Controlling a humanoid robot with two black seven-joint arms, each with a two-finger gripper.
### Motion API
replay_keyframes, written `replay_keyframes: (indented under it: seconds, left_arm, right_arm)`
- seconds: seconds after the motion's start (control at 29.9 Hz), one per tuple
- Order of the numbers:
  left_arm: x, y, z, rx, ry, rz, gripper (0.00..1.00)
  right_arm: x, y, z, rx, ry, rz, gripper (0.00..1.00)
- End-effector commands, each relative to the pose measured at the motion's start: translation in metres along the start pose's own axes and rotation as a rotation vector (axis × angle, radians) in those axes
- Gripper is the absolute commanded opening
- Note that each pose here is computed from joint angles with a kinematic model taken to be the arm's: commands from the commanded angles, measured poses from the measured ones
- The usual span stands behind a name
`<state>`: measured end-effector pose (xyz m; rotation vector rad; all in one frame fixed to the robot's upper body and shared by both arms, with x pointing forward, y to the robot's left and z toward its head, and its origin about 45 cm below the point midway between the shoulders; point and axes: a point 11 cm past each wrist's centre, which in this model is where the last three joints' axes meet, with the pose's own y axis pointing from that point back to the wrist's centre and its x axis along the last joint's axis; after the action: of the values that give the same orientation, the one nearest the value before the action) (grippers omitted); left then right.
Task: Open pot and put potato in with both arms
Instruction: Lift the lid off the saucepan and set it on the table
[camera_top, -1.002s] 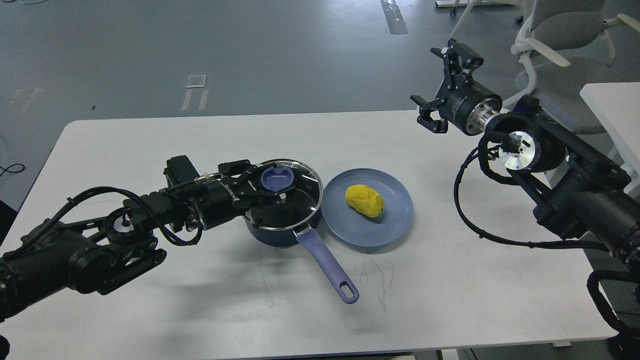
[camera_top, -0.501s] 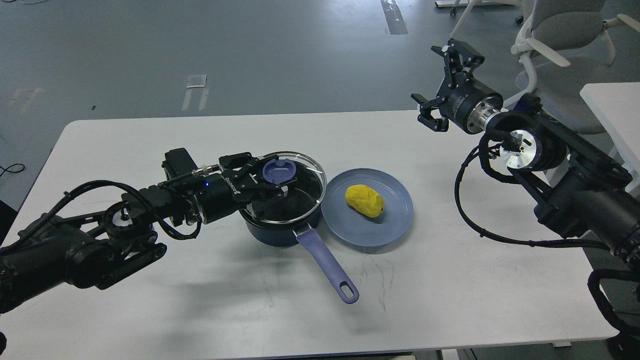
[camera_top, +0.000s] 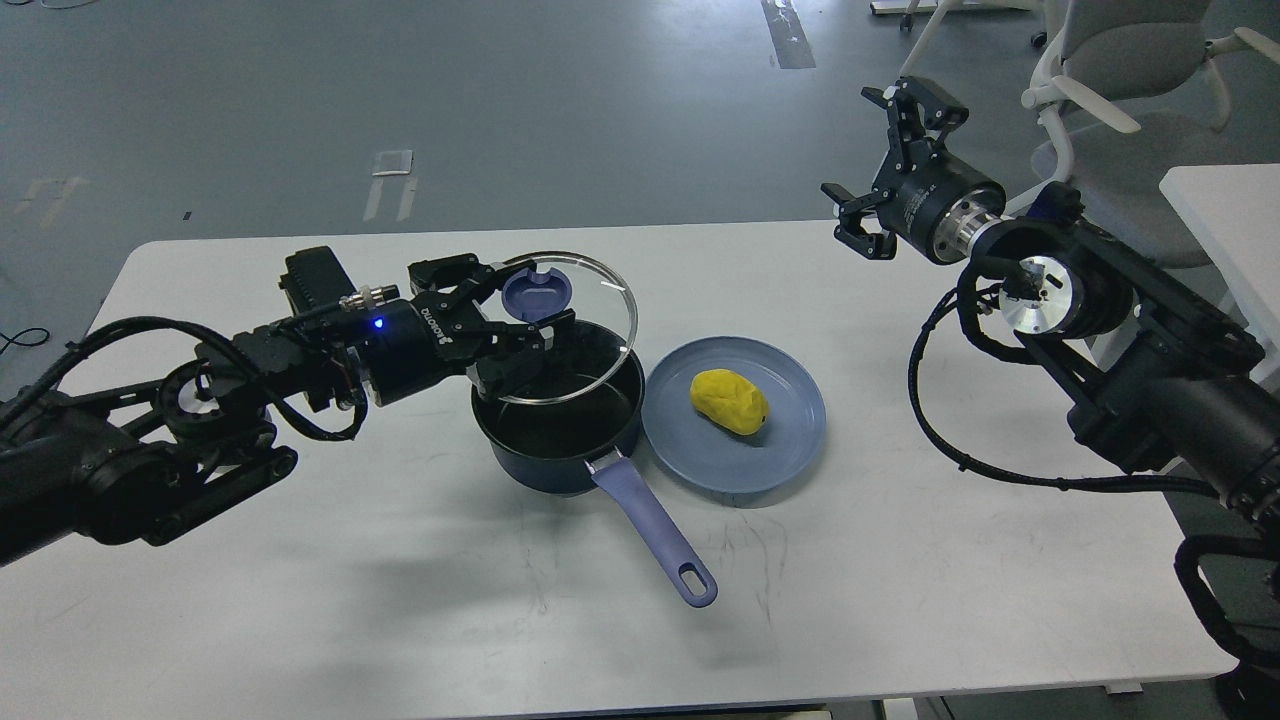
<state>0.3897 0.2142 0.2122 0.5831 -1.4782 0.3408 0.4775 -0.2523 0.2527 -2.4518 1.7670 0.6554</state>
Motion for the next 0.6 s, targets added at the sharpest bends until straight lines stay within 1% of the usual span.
replay_keyframes:
  seconds: [0.0, 0.1, 0.17, 0.3, 0.37, 0.57]
  left_arm:
    - [0.012, 0.013, -0.016, 0.038, -0.040, 0.018, 0.00]
    - [0.016, 0.029, -0.028, 0.071, -0.071, 0.030, 0.00]
    - [0.019, 0.048, -0.042, 0.114, -0.097, 0.021, 0.00]
    - [0.014, 0.077, -0.057, 0.179, -0.084, -0.012, 0.00]
    - [-0.003, 0.104, -0.065, 0.233, -0.067, -0.061, 0.00]
    - [-0.035, 0.140, -0.071, 0.309, -0.026, -0.139, 0.00]
  right_arm:
    - [0.000, 0.000, 0.000, -0.001, -0.001, 0.001, 1.00]
    - [0.000, 0.000, 0.000, 0.001, 0.000, 0.000, 1.00]
    - [0.001, 0.000, -0.001, 0.002, 0.001, 0.002, 1.00]
    - [0.003, 0.000, -0.004, 0.005, 0.005, 0.008, 1.00]
    - [0.004, 0.001, -0.005, 0.006, 0.009, 0.010, 1.00]
    - [0.006, 0.002, -0.004, 0.004, 0.008, 0.013, 1.00]
